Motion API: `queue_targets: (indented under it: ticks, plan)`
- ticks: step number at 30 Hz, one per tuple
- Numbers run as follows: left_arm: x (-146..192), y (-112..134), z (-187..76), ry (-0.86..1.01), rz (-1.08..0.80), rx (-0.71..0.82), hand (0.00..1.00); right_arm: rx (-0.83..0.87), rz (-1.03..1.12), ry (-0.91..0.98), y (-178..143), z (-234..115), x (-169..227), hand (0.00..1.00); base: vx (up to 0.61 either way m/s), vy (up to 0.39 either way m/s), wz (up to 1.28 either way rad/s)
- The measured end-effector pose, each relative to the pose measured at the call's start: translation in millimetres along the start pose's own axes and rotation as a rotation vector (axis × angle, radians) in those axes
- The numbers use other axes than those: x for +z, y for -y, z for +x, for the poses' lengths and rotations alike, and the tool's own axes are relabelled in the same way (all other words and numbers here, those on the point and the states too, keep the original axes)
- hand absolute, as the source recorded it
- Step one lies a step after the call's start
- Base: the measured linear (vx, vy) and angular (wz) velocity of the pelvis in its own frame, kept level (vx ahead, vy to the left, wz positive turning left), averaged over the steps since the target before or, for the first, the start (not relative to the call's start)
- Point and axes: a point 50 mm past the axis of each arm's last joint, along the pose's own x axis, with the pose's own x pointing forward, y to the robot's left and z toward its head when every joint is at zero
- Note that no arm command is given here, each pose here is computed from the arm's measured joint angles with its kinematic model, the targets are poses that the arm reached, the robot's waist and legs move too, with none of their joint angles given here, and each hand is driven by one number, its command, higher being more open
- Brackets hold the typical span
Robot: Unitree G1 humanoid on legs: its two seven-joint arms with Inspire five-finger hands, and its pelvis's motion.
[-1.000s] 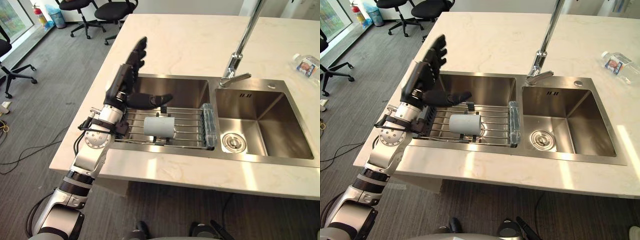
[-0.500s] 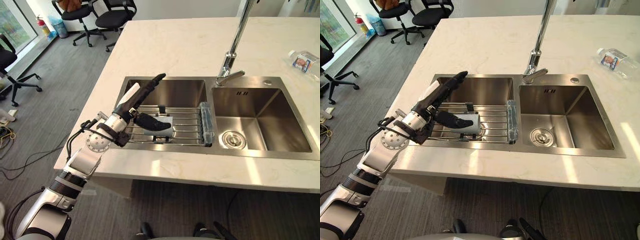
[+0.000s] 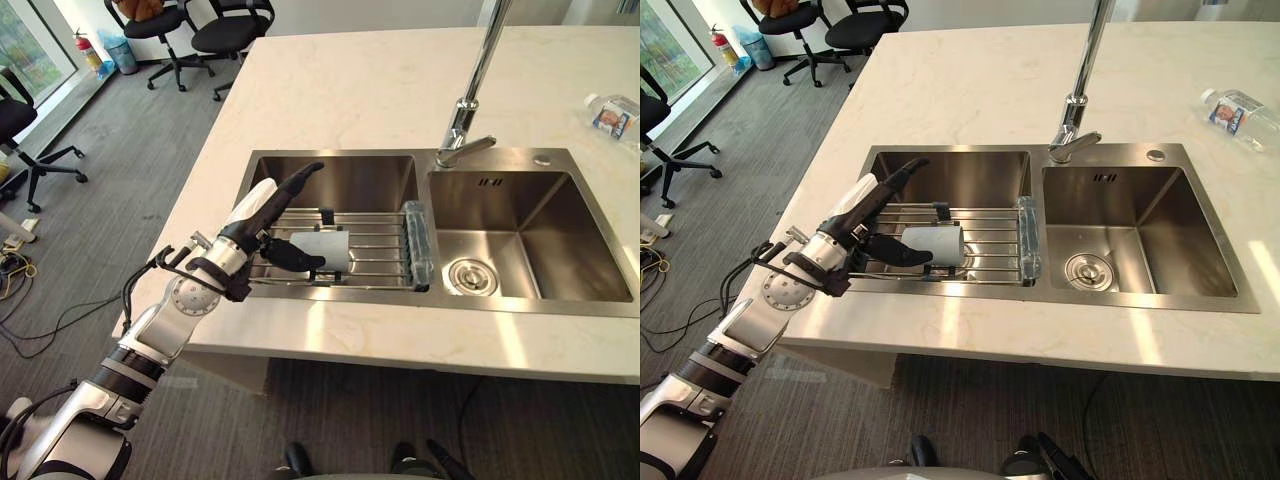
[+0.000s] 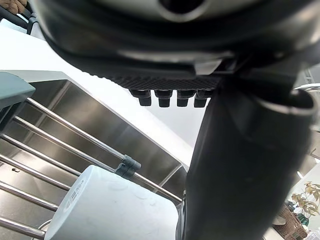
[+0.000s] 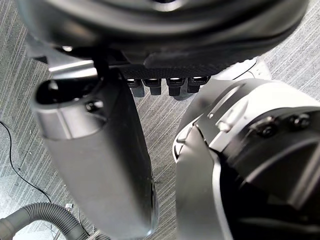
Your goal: Walk over to the sink, pick up the cup, carry it to the dishwasher, place the cup inside the dishwasher, then close the dishwasher door
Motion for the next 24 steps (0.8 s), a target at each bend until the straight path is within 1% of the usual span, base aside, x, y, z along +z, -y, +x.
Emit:
queue_targets:
  ticks: [7, 12, 24]
  plan:
    - [-7, 8, -3, -0.030, 0.025, -0.033, 1.00, -0.007, 0.012, 0.001, 1, 0, -1, 1.00, -0.04, 0.002, -0.02]
    - [-17, 22, -6, -0.080, 0.031, -0.123, 1.00, -0.012, 0.029, 0.011, 2, 0, 0, 1.00, -0.03, -0.002, -0.05]
    - [-27, 24, -6, -0.148, 0.063, -0.073, 1.00, -0.011, 0.032, 0.004, -1, 0, -3, 1.00, 0.00, -0.002, -0.01]
